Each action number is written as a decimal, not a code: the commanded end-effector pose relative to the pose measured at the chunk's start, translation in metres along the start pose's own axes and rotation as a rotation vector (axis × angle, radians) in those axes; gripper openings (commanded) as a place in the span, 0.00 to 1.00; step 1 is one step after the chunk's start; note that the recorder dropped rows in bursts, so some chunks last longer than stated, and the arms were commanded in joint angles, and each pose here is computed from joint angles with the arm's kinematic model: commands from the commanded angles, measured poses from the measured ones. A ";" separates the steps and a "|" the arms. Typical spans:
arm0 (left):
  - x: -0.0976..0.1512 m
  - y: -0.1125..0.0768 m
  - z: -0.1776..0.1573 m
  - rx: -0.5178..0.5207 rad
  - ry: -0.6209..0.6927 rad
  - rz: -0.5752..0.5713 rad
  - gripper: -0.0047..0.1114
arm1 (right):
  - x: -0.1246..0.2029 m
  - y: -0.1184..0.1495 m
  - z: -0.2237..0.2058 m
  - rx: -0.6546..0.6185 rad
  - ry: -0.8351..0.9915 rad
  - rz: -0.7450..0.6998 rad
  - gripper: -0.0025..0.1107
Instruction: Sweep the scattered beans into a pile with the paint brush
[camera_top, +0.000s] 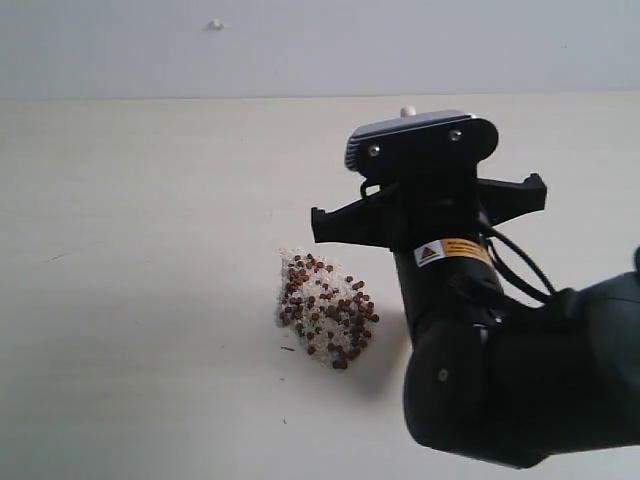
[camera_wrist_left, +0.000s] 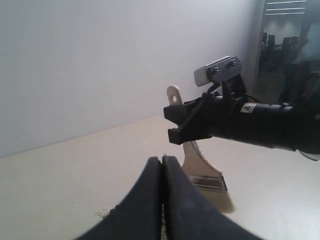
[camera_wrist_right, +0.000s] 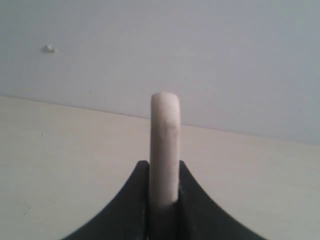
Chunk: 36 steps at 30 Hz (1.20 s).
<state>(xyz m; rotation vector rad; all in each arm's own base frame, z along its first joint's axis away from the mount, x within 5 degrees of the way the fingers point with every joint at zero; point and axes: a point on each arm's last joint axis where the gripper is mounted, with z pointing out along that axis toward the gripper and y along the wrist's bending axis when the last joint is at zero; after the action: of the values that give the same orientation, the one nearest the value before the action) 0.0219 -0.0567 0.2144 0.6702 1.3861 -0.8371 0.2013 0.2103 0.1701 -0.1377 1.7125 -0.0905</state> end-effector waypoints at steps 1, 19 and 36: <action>0.001 0.000 0.000 0.001 -0.001 -0.001 0.04 | 0.008 0.016 0.011 0.035 0.007 -0.014 0.02; 0.001 0.000 0.000 0.001 -0.001 -0.001 0.04 | 0.008 0.065 0.039 0.022 -0.031 0.048 0.02; 0.001 0.000 0.000 0.001 -0.001 -0.001 0.04 | -0.019 0.059 0.036 0.071 -0.030 -0.069 0.02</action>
<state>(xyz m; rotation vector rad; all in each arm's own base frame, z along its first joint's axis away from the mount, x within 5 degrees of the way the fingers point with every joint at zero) 0.0219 -0.0567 0.2144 0.6702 1.3861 -0.8371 0.2372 0.2712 0.1687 -0.1288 1.6875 -0.1805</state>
